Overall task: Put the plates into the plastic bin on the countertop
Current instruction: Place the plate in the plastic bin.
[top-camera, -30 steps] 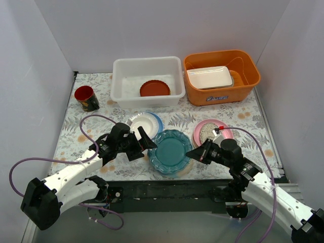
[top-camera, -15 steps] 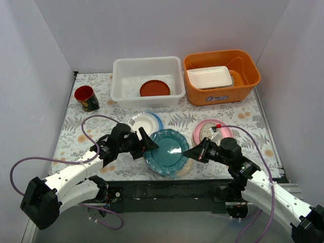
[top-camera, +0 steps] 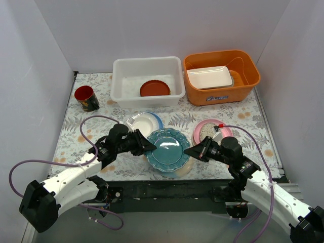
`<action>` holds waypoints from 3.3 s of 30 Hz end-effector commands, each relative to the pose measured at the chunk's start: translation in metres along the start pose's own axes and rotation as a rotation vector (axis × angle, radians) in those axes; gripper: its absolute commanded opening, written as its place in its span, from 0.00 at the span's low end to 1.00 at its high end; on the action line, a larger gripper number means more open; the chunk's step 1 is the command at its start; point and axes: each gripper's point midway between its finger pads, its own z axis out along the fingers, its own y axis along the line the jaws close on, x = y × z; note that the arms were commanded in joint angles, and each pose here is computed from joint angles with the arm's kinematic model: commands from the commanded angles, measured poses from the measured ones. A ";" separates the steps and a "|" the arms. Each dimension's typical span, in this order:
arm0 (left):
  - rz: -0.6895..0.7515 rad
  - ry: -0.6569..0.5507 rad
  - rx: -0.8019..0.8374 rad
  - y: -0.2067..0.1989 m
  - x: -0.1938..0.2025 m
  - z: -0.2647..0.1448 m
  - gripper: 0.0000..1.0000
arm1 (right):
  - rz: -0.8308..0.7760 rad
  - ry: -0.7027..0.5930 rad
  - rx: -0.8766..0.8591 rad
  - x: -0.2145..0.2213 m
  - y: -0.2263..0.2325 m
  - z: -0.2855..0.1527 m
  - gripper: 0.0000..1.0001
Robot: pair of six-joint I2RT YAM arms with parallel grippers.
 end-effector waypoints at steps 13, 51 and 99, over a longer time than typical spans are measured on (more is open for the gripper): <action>-0.020 -0.003 -0.017 0.004 0.007 -0.003 0.00 | -0.145 -0.007 -0.295 -0.003 0.075 -0.013 0.08; -0.010 -0.040 -0.013 -0.004 -0.001 -0.008 0.00 | -0.196 0.024 -0.209 0.005 0.049 -0.010 0.98; 0.187 -0.233 0.006 -0.130 -0.203 0.030 0.00 | -0.163 0.036 -0.121 0.018 0.002 -0.012 0.98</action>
